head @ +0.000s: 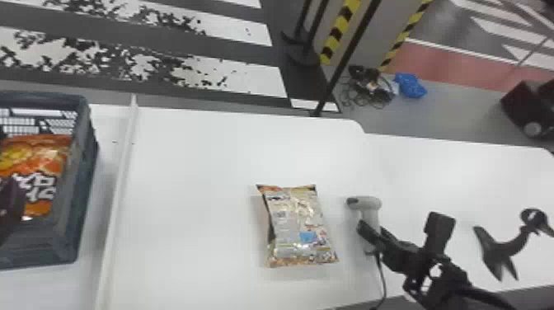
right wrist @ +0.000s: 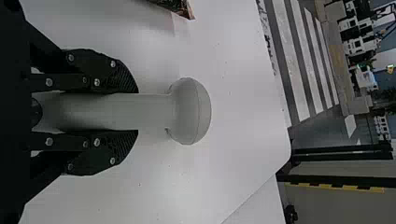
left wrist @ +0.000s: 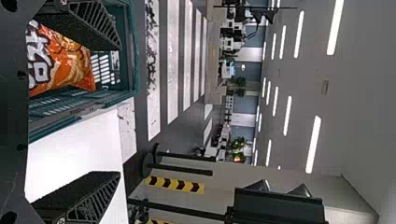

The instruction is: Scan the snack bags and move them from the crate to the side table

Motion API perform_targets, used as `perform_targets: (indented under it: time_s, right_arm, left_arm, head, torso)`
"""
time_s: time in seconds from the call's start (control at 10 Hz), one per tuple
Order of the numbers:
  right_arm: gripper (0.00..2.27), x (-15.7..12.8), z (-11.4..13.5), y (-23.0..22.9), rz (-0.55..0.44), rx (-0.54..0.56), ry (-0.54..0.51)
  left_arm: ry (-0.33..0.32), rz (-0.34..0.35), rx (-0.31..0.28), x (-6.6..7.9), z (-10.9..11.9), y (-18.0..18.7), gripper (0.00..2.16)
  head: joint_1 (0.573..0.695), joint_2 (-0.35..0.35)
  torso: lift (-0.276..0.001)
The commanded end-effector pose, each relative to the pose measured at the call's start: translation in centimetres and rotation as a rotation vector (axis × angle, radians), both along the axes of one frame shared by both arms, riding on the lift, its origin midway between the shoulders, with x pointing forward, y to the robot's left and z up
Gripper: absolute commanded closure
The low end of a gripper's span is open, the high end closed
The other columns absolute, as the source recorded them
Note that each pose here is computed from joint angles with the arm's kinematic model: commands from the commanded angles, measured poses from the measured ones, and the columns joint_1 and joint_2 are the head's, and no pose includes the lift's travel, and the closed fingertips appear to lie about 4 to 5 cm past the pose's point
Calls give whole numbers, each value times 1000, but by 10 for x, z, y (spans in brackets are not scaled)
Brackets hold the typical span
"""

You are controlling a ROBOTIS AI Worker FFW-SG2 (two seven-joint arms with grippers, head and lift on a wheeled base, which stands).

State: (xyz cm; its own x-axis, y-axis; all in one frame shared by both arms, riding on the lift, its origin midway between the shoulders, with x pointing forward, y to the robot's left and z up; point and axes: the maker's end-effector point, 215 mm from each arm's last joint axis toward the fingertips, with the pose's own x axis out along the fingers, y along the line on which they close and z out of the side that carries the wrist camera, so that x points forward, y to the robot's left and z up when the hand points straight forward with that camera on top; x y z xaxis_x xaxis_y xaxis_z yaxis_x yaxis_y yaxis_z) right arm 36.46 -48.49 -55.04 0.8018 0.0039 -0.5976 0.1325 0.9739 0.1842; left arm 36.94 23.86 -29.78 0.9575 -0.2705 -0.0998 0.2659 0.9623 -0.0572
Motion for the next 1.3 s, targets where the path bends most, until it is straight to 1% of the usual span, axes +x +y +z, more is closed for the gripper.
perform_targets:
  time_s: [0.0, 0.1, 0.2, 0.3, 0.4, 0.5, 0.6, 0.7, 0.8, 0.9, 1.1, 1.2]
  right_arm:
    - [157, 5, 25, -1, 17, -39, -62]
    - [2, 8, 56, -1, 29, -65, -121]
    - [9, 12, 89, 0, 50, -99, -180]
    - [26, 16, 118, 12, 112, -75, -229]
    - [29, 10, 115, 28, 197, 27, -168]
    - [39, 0, 100, 44, 267, 173, -31]
    - [39, -10, 84, 55, 299, 254, 78]
    - [39, -16, 71, 74, 351, 294, 140]
    - [43, -20, 60, 86, 383, 315, 187]
    - [49, -18, 44, 90, 395, 315, 227]
    - [63, -15, 23, 94, 408, 308, 259]
    - [66, -13, 18, 96, 415, 315, 266]
  left_arm:
    - [0, -5, -2, 1, 1, -2, 36]
    - [5, -5, -4, 1, -1, -3, 36]
    - [4, -9, -7, 1, 0, -6, 36]
    - [5, -13, -5, 1, -1, -9, 36]
    - [5, -13, -5, 0, -1, -9, 36]
    - [8, -15, -2, -2, -3, -10, 36]
    - [11, -15, 4, -2, -4, -9, 36]
    - [14, -22, 6, -3, -6, -13, 36]
    - [13, -25, 7, -3, -6, -16, 36]
    - [13, -27, 11, -3, -7, -17, 36]
    - [17, -32, 13, -4, -9, -19, 36]
    - [20, -33, 17, -5, -10, -19, 36]
  head:
    - [695, -350]
    - [695, -350]
    - [695, -350]
    - [695, -350]
    - [695, -350]
    - [695, -340]
    - [695, -318]
    - [695, -310]
    - [695, -297]
    - [695, -289]
    - [695, -274]
    - [695, -272]
  torso:
    - [-87]
    - [-87]
    - [-87]
    - [-87]
    - [-87]
    - [-87]
    - [-87]
    - [-87]
    - [-87]
    - [-87]
    - [-87]
    - [-87]
